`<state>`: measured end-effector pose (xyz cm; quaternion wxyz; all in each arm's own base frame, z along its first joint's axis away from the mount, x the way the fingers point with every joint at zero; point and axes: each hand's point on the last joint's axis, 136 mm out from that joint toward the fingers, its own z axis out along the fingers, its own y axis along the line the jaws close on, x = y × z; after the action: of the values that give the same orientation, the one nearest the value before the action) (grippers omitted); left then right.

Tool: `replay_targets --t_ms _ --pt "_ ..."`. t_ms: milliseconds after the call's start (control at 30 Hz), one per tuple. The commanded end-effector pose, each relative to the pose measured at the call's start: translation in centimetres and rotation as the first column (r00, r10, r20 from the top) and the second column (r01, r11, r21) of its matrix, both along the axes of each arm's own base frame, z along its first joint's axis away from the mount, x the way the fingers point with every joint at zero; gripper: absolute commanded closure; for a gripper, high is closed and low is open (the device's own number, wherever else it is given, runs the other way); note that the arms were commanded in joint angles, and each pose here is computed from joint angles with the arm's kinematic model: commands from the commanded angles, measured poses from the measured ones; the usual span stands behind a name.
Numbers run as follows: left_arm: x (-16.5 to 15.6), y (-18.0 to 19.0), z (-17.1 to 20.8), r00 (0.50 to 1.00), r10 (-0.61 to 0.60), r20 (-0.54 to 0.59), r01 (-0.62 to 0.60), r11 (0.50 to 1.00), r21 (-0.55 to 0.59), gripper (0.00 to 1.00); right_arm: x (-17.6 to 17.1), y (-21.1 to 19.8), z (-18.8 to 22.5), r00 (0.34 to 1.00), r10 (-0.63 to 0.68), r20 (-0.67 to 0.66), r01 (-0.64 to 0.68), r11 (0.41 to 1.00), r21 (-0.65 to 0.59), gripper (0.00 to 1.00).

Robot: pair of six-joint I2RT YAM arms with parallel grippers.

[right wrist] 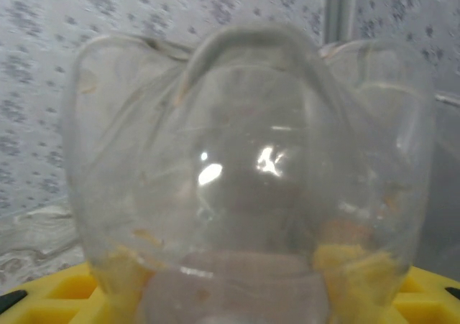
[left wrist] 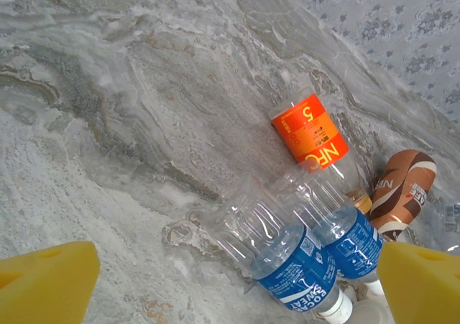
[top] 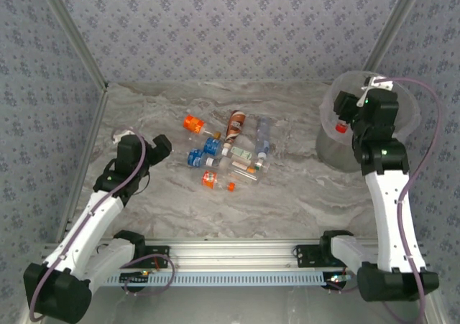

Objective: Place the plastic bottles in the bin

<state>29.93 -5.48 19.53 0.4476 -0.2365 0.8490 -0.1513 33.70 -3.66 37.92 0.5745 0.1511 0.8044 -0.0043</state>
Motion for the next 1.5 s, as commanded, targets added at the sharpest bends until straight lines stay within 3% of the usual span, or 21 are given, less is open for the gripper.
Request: replay_targets --t_ms 0,300,367,433,533,767,933,1133,1333,1467 --pt "0.0 0.7 0.7 0.999 0.033 0.032 -0.033 0.999 0.006 0.01 0.5 -1.5 -1.7 0.994 0.018 -0.105 -0.018 1.000 0.008 0.55" --pt "-0.4 1.1 0.4 0.998 0.049 0.034 -0.050 0.999 0.008 0.00 2.5 -8.5 -6.5 0.927 -0.219 -0.305 0.216 0.975 -0.044 0.53" --pt "-0.4 1.2 0.3 0.998 0.052 0.034 -0.052 0.999 0.010 0.00 3.0 -8.9 -7.9 0.908 -0.216 -0.359 0.233 0.973 0.004 0.53" --pt "-0.5 1.3 0.3 0.998 0.055 0.035 -0.055 0.998 0.012 0.01 3.8 -7.5 -8.6 0.914 -0.124 -0.386 0.178 0.978 0.107 0.55" --pt "-0.7 1.5 0.5 0.998 0.059 0.035 -0.060 0.998 0.017 0.01 4.7 -4.6 -6.4 0.954 0.025 -0.300 0.049 0.971 0.235 0.56" --pt "-0.8 1.8 0.4 0.997 0.074 0.036 -0.075 0.997 0.025 0.01 5.2 -3.1 0.3 0.985 0.130 -0.117 -0.084 0.938 0.337 0.54" --pt "-0.8 1.9 0.3 0.996 0.080 0.035 -0.081 0.996 0.027 0.01 6.6 -6.8 0.7 0.995 0.021 -0.101 0.012 0.950 0.313 0.54" --pt "-0.9 2.1 -0.2 0.995 0.094 0.025 -0.095 0.995 0.033 0.00 9.0 -11.7 -4.5 0.965 -0.150 -0.217 0.189 0.967 0.173 0.53" --pt "-1.0 2.2 -0.6 0.995 0.102 0.016 -0.102 0.994 0.030 0.01 11.7 -7.4 -8.0 0.950 0.097 -0.298 -0.010 0.960 0.281 0.41" --pt "-1.1 2.3 -0.8 0.995 0.102 0.010 -0.103 0.994 0.038 0.01 11.5 -4.2 -8.7 0.923 0.235 -0.305 -0.106 0.916 0.386 0.33"
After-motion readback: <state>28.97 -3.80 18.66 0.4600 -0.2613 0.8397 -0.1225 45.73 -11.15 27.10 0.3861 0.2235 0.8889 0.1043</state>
